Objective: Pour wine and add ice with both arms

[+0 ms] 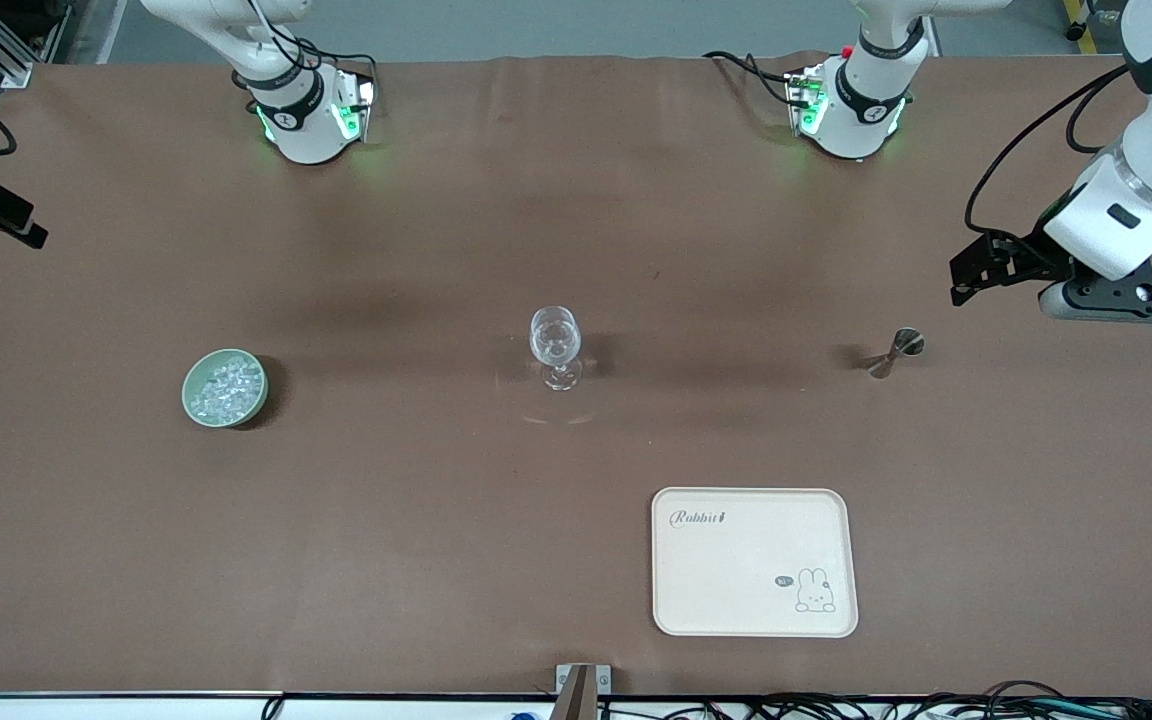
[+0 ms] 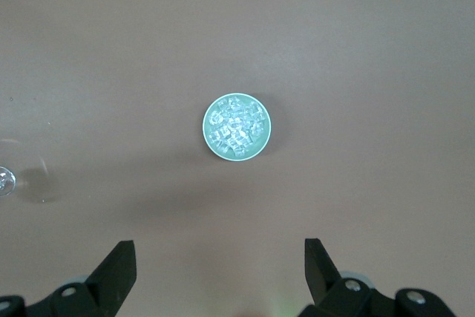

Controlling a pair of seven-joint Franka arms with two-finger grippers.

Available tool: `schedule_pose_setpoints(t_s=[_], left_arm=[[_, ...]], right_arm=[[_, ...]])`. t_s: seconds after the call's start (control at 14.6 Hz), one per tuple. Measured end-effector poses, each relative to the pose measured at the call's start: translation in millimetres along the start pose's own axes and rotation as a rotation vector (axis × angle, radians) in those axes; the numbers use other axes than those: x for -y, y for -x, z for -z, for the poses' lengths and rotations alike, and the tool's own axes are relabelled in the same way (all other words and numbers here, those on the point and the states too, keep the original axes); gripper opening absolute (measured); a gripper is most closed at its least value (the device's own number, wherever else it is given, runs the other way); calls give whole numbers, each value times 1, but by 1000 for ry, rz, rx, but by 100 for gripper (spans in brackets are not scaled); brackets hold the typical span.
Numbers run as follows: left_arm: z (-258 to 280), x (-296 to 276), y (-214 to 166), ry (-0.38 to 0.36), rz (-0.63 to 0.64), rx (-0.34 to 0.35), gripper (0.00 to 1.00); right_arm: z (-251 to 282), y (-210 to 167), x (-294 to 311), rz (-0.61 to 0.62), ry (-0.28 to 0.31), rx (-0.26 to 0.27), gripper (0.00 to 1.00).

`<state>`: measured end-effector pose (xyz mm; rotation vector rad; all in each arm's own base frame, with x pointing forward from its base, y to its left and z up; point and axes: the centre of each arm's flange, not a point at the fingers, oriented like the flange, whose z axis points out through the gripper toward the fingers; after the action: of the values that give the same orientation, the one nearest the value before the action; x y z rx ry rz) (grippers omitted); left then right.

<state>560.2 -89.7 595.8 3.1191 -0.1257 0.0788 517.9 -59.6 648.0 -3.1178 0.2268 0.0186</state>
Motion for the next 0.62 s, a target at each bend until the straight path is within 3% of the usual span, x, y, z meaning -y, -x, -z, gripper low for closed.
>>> schedule_pose_setpoints(t_s=[0.62], left_arm=[[-1,3,1,-1,6,8,100]], right_arm=[[0,0,-6,-11,0,-1,100]])
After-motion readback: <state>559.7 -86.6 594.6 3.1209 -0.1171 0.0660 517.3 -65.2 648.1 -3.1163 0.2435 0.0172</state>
